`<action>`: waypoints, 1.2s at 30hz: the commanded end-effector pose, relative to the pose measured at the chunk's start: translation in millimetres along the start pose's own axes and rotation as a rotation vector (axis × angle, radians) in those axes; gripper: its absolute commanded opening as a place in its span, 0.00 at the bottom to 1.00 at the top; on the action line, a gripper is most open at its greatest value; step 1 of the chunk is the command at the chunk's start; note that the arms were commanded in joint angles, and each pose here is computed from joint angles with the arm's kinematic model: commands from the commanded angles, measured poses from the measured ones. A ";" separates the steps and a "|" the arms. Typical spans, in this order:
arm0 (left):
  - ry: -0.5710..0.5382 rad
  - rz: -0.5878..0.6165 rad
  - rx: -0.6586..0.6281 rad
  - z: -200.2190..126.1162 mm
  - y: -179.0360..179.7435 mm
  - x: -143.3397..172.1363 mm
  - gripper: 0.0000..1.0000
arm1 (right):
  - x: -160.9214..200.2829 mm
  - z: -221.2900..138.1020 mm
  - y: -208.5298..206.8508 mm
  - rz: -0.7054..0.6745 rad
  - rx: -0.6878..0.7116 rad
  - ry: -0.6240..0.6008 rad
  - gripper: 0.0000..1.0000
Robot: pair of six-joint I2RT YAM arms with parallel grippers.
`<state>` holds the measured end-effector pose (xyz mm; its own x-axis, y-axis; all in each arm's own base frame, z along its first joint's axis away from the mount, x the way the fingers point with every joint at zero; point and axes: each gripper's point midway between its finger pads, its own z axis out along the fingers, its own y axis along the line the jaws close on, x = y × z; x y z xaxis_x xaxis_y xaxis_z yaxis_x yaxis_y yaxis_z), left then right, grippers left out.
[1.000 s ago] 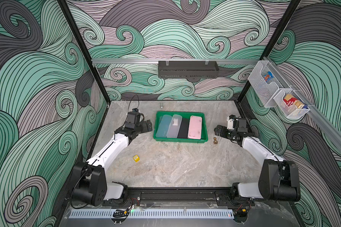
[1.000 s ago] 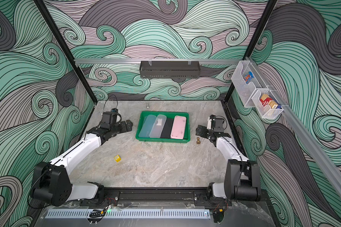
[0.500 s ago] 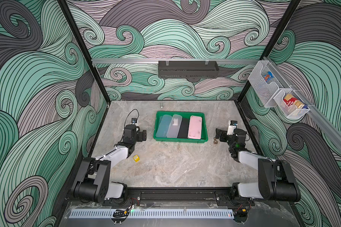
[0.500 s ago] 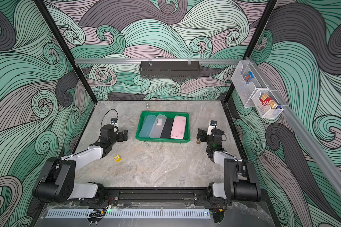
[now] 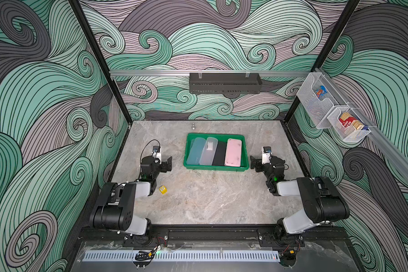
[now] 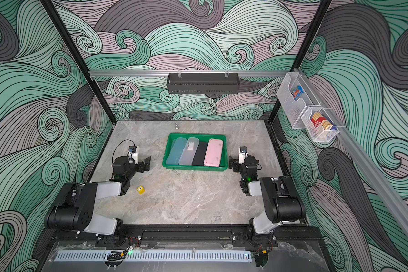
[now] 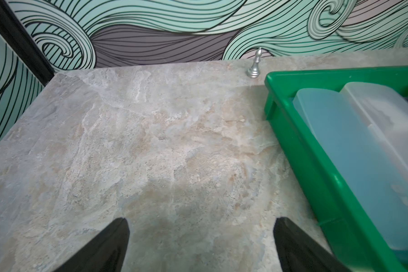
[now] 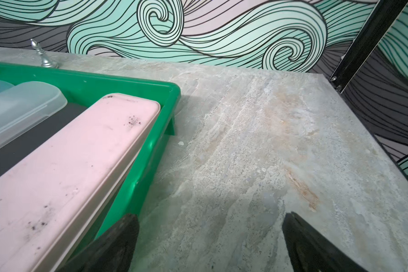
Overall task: Put the pencil case into the storage box
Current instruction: Reset both arms
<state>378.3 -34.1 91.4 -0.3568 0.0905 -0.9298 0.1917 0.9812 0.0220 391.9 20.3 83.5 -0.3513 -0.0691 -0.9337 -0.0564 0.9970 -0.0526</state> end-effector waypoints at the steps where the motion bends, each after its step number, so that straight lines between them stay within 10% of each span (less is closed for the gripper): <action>1: -0.126 0.114 0.199 -13.1 -36.8 -20.7 0.99 | -13.4 -2.2 0.7 -0.032 0.013 -0.057 0.99; 12: 0.022 -0.107 -0.003 16.8 18.6 -7.1 0.99 | -14.2 -2.4 0.3 -0.030 0.014 -0.064 0.99; 16: -0.122 -0.047 0.034 4.5 8.3 -9.6 0.99 | -13.7 -2.0 0.2 -0.031 0.015 -0.062 0.99; 36: -0.044 -0.086 -0.018 17.6 20.6 -7.7 0.99 | -12.0 4.5 -0.1 0.011 -0.060 -0.023 0.99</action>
<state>397.9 -18.7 90.0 -0.3329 0.0040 -0.9430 0.1534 0.9869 -0.0500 396.8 16.0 90.1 -0.3318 -0.0743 -0.9404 -0.0736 0.9959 -0.0527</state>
